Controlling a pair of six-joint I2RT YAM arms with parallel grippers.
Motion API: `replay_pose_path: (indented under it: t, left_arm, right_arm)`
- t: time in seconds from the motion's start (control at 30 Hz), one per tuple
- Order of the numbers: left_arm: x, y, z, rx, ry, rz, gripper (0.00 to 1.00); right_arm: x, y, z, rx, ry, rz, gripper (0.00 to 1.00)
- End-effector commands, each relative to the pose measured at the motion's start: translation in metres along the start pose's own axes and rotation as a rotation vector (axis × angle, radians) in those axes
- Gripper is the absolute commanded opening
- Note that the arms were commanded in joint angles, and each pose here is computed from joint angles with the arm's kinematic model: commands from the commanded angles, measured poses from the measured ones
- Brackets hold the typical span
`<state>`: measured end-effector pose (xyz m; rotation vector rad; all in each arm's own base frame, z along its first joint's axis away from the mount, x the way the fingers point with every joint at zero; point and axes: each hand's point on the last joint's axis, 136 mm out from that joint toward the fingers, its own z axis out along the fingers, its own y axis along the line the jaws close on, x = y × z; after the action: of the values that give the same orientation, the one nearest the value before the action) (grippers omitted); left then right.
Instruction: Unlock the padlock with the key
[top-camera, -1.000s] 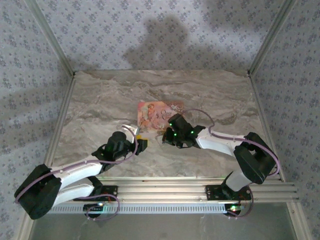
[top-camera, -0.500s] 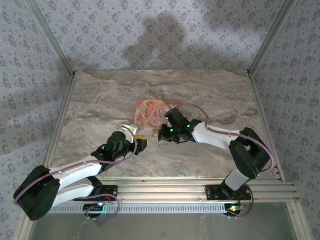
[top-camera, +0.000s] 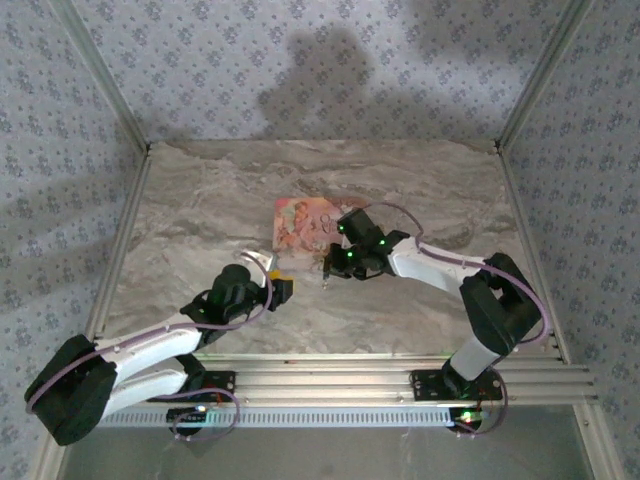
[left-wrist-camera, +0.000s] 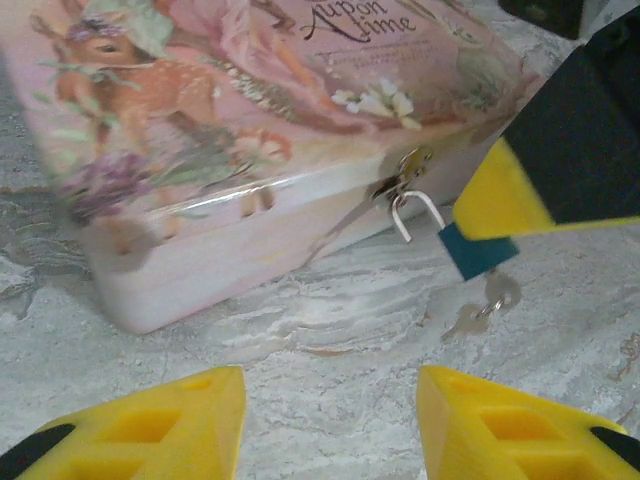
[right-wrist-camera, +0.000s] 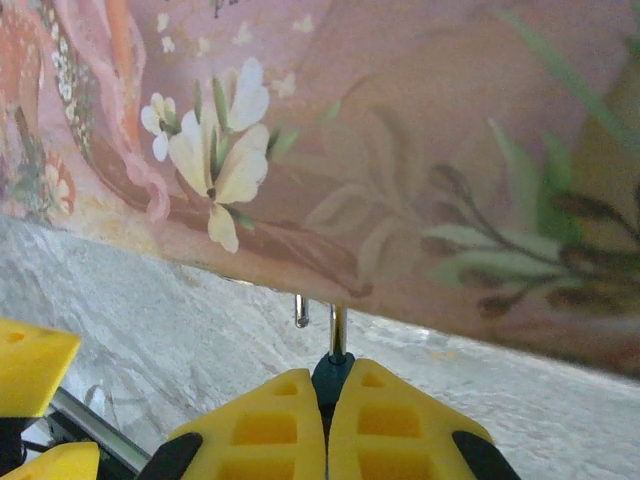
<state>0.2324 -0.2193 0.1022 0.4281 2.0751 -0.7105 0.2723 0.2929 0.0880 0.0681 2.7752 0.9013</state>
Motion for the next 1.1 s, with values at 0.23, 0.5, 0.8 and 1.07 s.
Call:
replay_pose_path:
  t: [0.23,0.5,0.8,1.07]
  left_arm:
    - [0.0,0.006,-0.004,-0.027,-0.011,0.003,0.49]
    - [0.0,0.007,-0.005,-0.03,-0.015,0.003,0.5]
    - [-0.029,0.021,-0.003,-0.101,-0.007,-0.09,0.51]
    - [-0.045,0.024,0.007,-0.097,0.008,-0.171,0.51]
  right_arm:
    - [-0.017,-0.011,-0.022,0.008,-0.089,0.056,0.0]
    - [-0.02,-0.023,-0.019,0.004,-0.156,0.183,0.0]
    - [-0.019,-0.019,-0.018,0.003,-0.222,0.242,0.0]
    - [-0.017,-0.012,-0.014,0.003,-0.317,0.346,0.0]
